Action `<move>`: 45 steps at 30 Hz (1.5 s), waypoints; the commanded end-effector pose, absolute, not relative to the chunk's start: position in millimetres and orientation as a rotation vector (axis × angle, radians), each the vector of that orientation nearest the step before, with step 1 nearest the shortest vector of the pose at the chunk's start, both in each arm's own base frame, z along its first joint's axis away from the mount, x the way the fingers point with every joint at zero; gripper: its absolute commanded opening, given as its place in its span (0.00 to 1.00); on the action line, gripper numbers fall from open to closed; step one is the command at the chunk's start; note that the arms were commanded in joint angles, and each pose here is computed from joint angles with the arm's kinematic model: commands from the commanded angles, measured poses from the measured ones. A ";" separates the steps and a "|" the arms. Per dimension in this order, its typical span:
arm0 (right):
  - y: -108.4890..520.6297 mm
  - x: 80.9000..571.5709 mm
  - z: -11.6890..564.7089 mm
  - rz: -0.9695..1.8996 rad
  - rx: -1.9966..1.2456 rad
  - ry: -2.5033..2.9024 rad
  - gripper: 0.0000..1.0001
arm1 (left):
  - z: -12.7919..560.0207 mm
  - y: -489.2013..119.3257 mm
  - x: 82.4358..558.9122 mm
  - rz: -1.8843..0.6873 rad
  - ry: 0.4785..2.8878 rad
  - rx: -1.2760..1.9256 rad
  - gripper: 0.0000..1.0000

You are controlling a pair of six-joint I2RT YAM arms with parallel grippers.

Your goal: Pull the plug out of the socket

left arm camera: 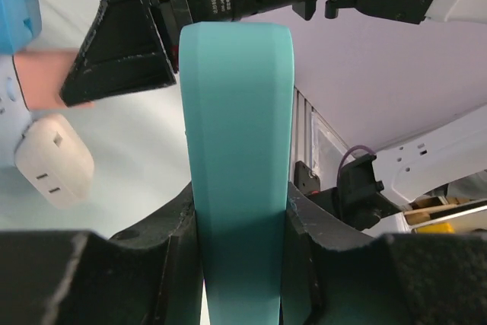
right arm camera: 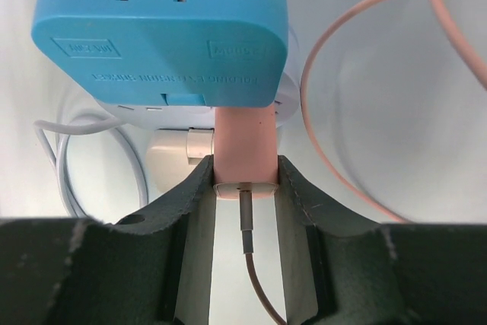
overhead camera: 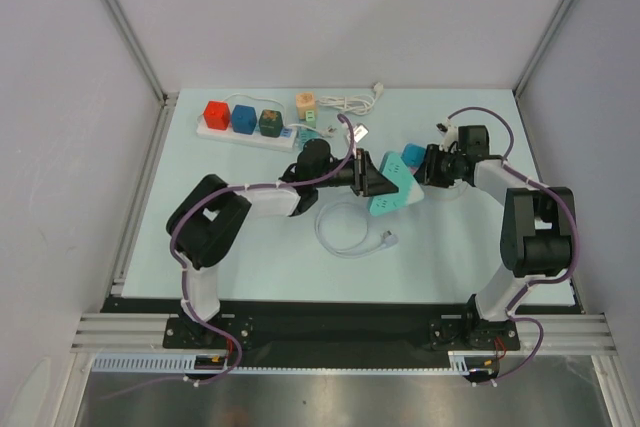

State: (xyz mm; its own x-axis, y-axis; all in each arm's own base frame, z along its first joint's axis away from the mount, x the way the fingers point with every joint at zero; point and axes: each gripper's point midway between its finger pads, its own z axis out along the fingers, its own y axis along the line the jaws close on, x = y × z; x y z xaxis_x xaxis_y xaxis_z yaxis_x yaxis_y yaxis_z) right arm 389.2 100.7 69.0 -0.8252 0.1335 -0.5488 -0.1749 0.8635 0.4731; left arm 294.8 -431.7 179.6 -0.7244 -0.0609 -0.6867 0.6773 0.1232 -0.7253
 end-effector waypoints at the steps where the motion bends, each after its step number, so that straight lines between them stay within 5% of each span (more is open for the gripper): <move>1: 101.2 402.9 97.0 0.699 -0.056 2.335 0.00 | 222.2 -428.5 293.6 -1.672 1.711 0.605 0.00; 10: 104.6 396.4 105.3 0.754 -0.173 2.313 0.00 | 229.0 -343.8 296.9 -1.387 1.744 0.387 0.00; 21: 106.7 393.4 112.9 0.762 -0.218 2.292 0.00 | 136.3 -157.6 297.4 -1.133 1.952 -0.408 0.00; 31: 107.3 393.3 115.2 0.770 -0.225 2.287 0.00 | 128.3 -76.5 338.1 -0.784 1.899 -0.599 0.01; 39: 111.6 390.4 119.0 0.791 -0.249 2.278 0.00 | 99.3 -73.4 367.0 -0.747 1.981 -0.639 0.15; 45: 114.0 389.5 119.5 0.803 -0.260 2.276 0.00 | 95.5 -70.8 368.9 -0.713 1.991 -0.608 0.56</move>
State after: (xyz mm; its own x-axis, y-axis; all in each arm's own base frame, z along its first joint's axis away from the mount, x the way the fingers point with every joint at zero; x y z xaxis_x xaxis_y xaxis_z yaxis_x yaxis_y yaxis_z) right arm 378.6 105.2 81.1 -0.8108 0.0518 -0.5830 -0.2967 0.8222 0.4858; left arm 351.9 -77.0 73.2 -0.5205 -0.6837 -0.5115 -0.2015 0.6805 -0.7045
